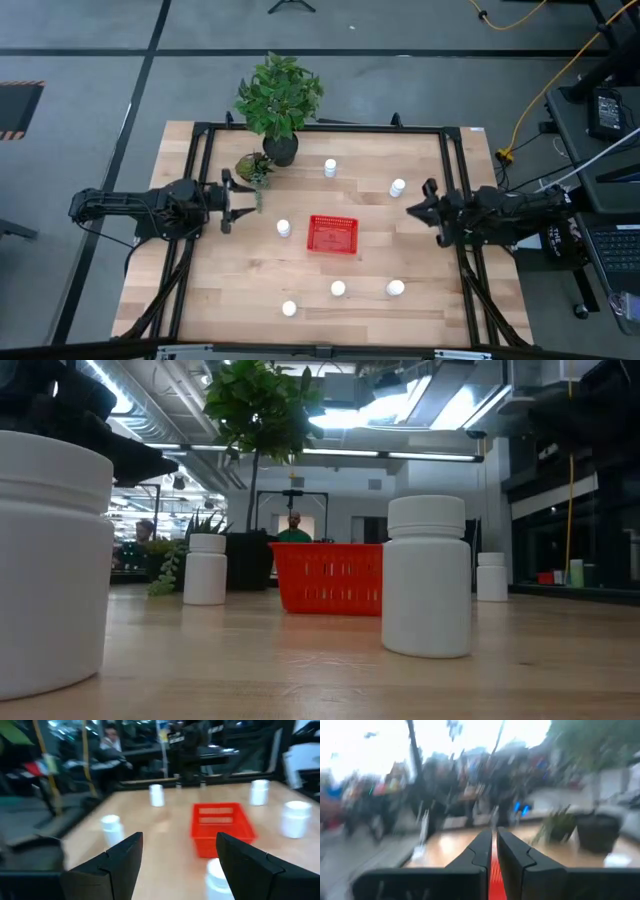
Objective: Pick and place pill bottles into a basket
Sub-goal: Put the white pill bottle into the red bin
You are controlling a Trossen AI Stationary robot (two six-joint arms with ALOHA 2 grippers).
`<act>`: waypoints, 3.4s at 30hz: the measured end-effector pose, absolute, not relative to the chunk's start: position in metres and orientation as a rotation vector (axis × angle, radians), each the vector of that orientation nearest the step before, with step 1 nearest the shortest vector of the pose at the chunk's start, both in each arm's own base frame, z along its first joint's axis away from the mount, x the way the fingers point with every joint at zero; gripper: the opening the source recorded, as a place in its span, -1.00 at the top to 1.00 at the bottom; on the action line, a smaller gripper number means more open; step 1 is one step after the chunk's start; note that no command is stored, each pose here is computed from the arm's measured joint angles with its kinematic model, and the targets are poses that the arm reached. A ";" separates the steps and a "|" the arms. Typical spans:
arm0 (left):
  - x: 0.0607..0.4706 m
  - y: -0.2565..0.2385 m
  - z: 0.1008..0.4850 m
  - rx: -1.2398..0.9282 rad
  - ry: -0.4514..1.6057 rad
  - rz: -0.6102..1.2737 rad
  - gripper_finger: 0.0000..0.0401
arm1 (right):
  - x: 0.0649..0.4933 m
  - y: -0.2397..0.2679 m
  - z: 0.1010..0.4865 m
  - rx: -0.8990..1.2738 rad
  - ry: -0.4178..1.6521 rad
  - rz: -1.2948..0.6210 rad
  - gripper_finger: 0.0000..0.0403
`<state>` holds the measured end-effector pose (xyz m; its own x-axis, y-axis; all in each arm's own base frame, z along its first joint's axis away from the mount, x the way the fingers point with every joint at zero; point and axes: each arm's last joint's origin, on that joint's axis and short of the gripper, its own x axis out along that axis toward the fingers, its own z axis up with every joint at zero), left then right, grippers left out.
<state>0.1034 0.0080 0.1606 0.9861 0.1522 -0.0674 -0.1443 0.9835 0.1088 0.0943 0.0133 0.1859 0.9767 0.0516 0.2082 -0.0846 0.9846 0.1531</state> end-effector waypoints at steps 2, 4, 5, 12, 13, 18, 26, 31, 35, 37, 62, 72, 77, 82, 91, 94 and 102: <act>0.103 0.009 0.161 0.148 0.081 0.186 -0.22 | 0.092 0.012 0.194 0.173 -0.289 0.035 0.84; 0.103 0.010 0.163 0.186 0.070 0.227 -0.22 | 0.091 0.010 0.200 0.167 -0.338 -0.004 0.84; 0.103 0.011 0.164 0.195 0.055 0.248 -0.23 | 0.090 0.010 0.202 0.175 -0.331 -0.027 0.84; 0.094 0.016 0.203 0.023 -0.365 0.451 -0.22 | 0.087 0.001 0.250 0.258 -0.107 -0.229 0.84; 0.090 0.017 0.209 -0.015 -0.438 0.523 -0.22 | 0.086 0.000 0.262 0.242 -0.075 -0.247 0.84; 0.071 0.025 0.225 -0.280 -0.686 0.860 -0.23 | 0.079 -0.011 0.309 0.365 0.118 -0.499 0.84; 0.065 0.029 0.226 -0.429 -0.771 0.967 -0.23 | 0.099 -0.024 0.334 0.452 0.534 -0.680 0.84; 0.067 0.027 0.228 -0.264 -0.728 0.896 -0.22 | 0.125 -0.042 0.336 0.550 0.657 -0.721 0.84; 0.069 0.026 0.230 -0.224 -0.739 0.811 -0.22 | 0.151 -0.053 0.336 0.583 0.630 -0.670 0.84; 0.070 0.025 0.230 -0.211 -0.739 0.779 -0.23 | 0.165 -0.057 0.337 0.605 0.578 -0.661 0.84; 0.074 0.024 0.226 -0.196 -0.693 0.721 -0.23 | 0.180 -0.057 0.280 0.724 1.220 -0.676 0.84; 0.079 0.025 0.220 -0.168 -0.605 0.750 -0.23 | 0.184 -0.059 0.281 0.734 1.172 -0.672 0.13; 0.079 0.025 0.220 -0.167 -0.600 0.750 -0.22 | 0.193 -0.062 0.273 0.793 1.197 -0.732 -0.48; 0.079 0.025 0.219 -0.183 -0.600 0.755 -0.23 | 0.208 -0.076 0.251 0.751 1.286 -0.799 -0.86; 0.079 0.026 0.219 -0.197 -0.599 0.773 -0.22 | 0.235 -0.103 0.199 0.652 1.491 -0.826 -0.91; 0.079 0.026 0.219 -0.218 -0.608 0.767 -0.23 | 0.242 -0.108 0.187 0.640 1.500 -0.814 -0.91; 0.080 0.026 0.218 -0.240 -0.603 0.760 -0.23 | 0.246 -0.110 0.178 0.638 1.514 -0.813 -0.90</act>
<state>0.0796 0.0259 0.2178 0.5671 0.7063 0.4237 -0.5732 0.7078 -0.4128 0.2464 -0.1099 0.1780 -0.1070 -0.0661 -0.9921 0.7901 0.6000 -0.1252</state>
